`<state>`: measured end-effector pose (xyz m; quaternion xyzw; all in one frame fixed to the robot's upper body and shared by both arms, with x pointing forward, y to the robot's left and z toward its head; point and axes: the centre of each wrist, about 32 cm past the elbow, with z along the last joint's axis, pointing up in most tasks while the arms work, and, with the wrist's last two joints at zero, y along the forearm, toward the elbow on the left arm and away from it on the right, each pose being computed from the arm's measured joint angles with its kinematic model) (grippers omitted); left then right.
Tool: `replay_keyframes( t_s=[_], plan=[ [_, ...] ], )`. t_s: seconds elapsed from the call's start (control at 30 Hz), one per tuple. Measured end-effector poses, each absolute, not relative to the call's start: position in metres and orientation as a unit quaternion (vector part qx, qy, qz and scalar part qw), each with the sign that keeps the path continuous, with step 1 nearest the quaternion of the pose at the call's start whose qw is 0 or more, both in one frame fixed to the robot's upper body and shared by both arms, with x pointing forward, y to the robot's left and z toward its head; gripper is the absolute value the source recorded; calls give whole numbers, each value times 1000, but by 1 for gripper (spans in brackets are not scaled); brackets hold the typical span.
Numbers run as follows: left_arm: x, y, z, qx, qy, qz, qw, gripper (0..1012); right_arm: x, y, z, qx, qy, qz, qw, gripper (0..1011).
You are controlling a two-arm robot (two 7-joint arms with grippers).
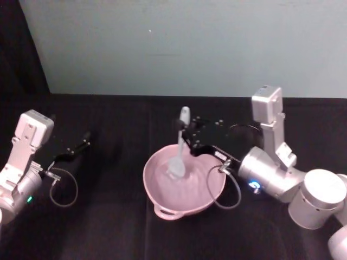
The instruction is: Use the one hand to pick up the spoon and stir the clear water in the bowl.
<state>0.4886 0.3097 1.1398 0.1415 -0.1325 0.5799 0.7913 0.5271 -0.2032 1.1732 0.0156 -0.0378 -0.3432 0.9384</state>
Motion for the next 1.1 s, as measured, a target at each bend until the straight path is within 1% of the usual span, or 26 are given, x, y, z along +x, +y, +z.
replay_keyframes(
  t_s=[0.1, 0.17, 0.33, 0.53, 0.73, 0.8, 1.1],
  plan=[
    [489, 310, 1140, 141, -132, 580, 791, 1005, 527, -210, 1172, 15, -38, -357, 933, 114],
    [489, 310, 1140, 141, -132, 580, 791, 1005, 525, -220, 1173, 18, -44, -370, 928, 114],
    [489, 310, 1140, 141, -132, 580, 791, 1005, 520, -232, 1177, 18, -53, -377, 925, 114],
    [489, 310, 1140, 141, -132, 580, 791, 1005, 514, -237, 1182, 10, -64, -372, 926, 114],
    [489, 310, 1140, 141, -132, 580, 791, 1005, 505, -229, 1187, -18, -86, -350, 933, 114],
    [489, 310, 1140, 141, -132, 580, 791, 1005, 500, -222, 1189, -29, -96, -333, 938, 114],
    [489, 310, 1140, 142, -132, 580, 791, 1005, 491, -199, 1189, -28, -99, -292, 951, 114]
  ],
)
